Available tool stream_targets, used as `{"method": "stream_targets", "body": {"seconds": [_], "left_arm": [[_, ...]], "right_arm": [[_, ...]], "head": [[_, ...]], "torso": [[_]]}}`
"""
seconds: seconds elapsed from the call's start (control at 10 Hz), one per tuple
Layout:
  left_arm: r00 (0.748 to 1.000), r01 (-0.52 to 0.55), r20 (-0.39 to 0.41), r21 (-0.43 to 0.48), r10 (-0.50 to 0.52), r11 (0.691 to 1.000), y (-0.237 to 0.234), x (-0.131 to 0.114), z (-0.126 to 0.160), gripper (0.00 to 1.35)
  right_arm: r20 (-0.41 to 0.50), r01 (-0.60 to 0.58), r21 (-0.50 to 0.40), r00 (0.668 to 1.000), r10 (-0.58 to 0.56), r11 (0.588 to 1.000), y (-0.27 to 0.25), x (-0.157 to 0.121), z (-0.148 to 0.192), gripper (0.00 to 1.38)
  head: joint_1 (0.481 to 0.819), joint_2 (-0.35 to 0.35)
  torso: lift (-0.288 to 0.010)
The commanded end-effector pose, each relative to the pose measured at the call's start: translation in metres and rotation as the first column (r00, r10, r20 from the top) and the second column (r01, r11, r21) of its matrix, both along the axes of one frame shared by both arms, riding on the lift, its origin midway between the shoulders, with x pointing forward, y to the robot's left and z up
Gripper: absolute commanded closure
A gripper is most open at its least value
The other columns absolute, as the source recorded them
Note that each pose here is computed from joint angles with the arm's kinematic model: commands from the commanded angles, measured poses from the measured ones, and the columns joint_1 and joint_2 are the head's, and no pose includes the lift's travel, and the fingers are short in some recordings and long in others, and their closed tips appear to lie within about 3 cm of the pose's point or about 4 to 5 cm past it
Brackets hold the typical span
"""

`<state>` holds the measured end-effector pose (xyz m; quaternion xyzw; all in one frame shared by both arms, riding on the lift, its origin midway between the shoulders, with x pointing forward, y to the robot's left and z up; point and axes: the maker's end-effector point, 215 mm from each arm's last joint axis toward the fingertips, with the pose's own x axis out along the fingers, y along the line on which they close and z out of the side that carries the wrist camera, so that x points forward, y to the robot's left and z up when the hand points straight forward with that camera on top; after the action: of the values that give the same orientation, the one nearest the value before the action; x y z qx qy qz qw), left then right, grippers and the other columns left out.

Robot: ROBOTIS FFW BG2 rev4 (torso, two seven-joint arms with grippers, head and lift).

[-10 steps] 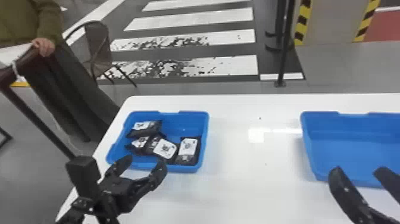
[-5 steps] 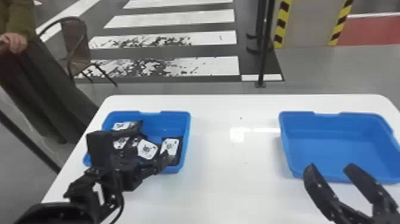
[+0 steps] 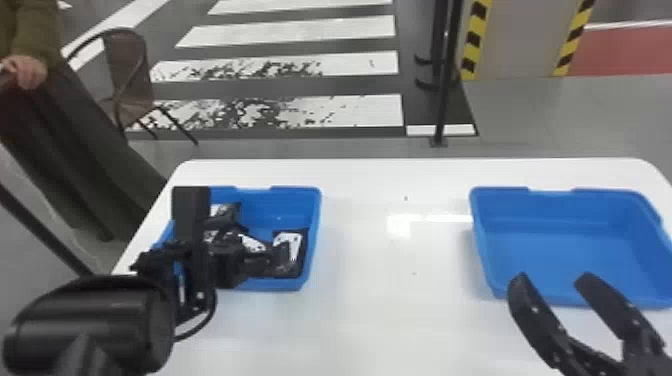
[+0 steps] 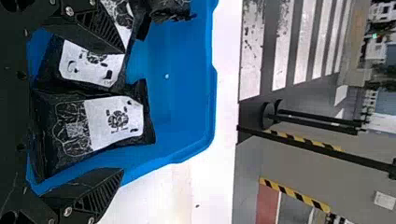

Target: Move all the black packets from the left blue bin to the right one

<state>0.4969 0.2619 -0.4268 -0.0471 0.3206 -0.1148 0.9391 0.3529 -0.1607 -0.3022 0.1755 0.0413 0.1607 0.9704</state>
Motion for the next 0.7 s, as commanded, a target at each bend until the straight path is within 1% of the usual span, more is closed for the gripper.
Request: {"method": "stream_targets", "body": {"seconds": [0.0,0.1,0.2,0.3,0.5,0.6], "left_arm": [[0.996,0.018,-0.082,-0.012,-0.019,1.000,-0.009,-0.008,-0.011,0.15],[0.991,0.046,-0.124,-0.020,-0.048,0.999,-0.020,-0.012,-0.017,0.15],[0.983,0.063,-0.170,-0.008,-0.064,0.998,-0.025,-0.015,-0.022,0.15],[0.977,0.082,-0.196,-0.014,-0.083,0.997,-0.030,-0.013,-0.030,0.15],[0.973,0.069,-0.223,0.018,-0.063,0.997,-0.022,-0.013,-0.033,0.15],[0.969,0.064,-0.240,0.020,-0.057,0.998,-0.020,-0.009,-0.039,0.15]], "right_arm": [[0.000,0.000,0.002,1.000,0.000,1.000,0.000,0.000,0.000,0.18],[0.002,0.000,0.002,1.000,0.000,1.000,0.000,0.001,0.001,0.18],[0.004,-0.004,0.006,1.000,0.004,1.000,0.002,0.001,0.002,0.18],[0.004,-0.006,0.006,1.000,0.006,1.000,0.003,0.001,0.001,0.18],[0.000,-0.007,0.017,1.000,0.007,1.000,0.004,0.002,0.000,0.18],[-0.006,-0.006,0.026,1.000,0.006,1.000,0.003,0.001,-0.002,0.18]], "head": [[0.695,0.134],[0.695,0.131],[0.695,0.120],[0.695,0.108],[0.695,0.101],[0.695,0.105]], "torso": [[-0.140],[-0.140],[-0.140],[-0.140],[-0.140],[-0.140]]}}
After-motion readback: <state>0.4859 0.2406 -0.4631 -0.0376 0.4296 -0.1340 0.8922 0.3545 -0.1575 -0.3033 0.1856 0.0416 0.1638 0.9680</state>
